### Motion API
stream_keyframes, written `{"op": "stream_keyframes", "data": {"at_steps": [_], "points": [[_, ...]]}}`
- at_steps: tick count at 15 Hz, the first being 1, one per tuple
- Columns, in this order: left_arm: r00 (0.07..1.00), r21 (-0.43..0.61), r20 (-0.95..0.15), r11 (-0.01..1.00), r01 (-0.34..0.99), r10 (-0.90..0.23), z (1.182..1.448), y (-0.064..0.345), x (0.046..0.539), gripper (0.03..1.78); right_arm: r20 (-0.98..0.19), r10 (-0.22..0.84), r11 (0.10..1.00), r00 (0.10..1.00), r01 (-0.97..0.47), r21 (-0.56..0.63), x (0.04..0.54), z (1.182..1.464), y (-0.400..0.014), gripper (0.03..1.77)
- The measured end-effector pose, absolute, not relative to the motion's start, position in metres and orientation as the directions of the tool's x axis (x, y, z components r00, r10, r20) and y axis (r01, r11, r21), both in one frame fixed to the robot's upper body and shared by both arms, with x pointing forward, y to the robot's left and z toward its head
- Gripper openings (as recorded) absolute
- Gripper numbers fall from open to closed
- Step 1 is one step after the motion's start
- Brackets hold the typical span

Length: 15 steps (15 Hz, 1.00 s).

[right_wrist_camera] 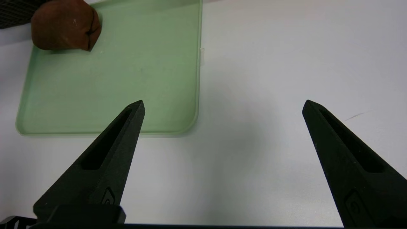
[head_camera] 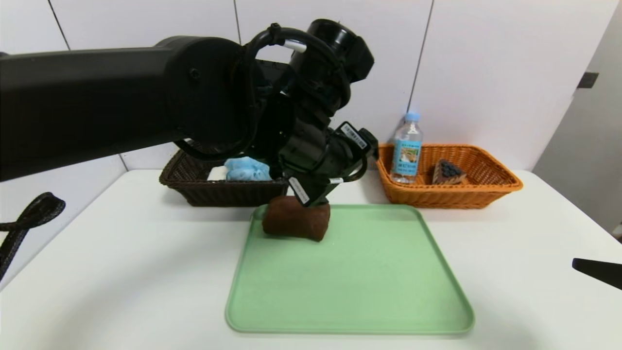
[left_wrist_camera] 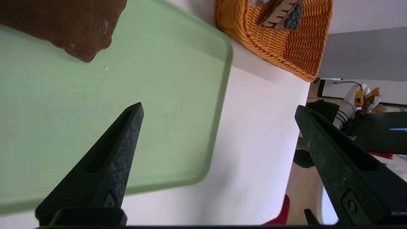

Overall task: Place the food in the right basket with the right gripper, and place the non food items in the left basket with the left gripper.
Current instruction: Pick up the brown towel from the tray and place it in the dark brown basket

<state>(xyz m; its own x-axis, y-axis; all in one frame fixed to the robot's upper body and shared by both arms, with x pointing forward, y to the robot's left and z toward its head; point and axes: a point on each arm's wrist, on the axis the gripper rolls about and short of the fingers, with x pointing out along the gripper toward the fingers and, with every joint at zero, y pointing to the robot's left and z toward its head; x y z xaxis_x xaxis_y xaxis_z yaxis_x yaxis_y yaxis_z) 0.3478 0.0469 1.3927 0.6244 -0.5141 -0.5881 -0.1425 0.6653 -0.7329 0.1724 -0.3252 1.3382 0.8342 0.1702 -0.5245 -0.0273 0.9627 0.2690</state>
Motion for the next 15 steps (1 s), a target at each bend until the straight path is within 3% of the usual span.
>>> {"op": "stream_keyframes", "data": {"at_steps": [2, 5, 15], "points": [[0.547, -0.723, -0.645, 0.659, -0.21, -0.534, 1.387, 0.058, 0.354, 1.69, -0.523, 0.17, 0.959, 0.835, -0.019, 0.283, 0.174, 1.339, -0.325, 1.71], [0.491, -0.657, -0.733, 0.679, -0.328, -0.471, 1.37, 0.067, 0.364, 1.69, -0.51, 0.167, 0.948, 0.844, 0.004, 0.317, 0.179, 1.348, -0.324, 1.71], [0.477, -0.596, -0.793, 0.645, -0.478, -0.379, 1.336, 0.08, 0.403, 1.69, -0.504, 0.175, 0.943, 0.846, 0.003, 0.334, 0.199, 1.363, -0.321, 1.71]]}}
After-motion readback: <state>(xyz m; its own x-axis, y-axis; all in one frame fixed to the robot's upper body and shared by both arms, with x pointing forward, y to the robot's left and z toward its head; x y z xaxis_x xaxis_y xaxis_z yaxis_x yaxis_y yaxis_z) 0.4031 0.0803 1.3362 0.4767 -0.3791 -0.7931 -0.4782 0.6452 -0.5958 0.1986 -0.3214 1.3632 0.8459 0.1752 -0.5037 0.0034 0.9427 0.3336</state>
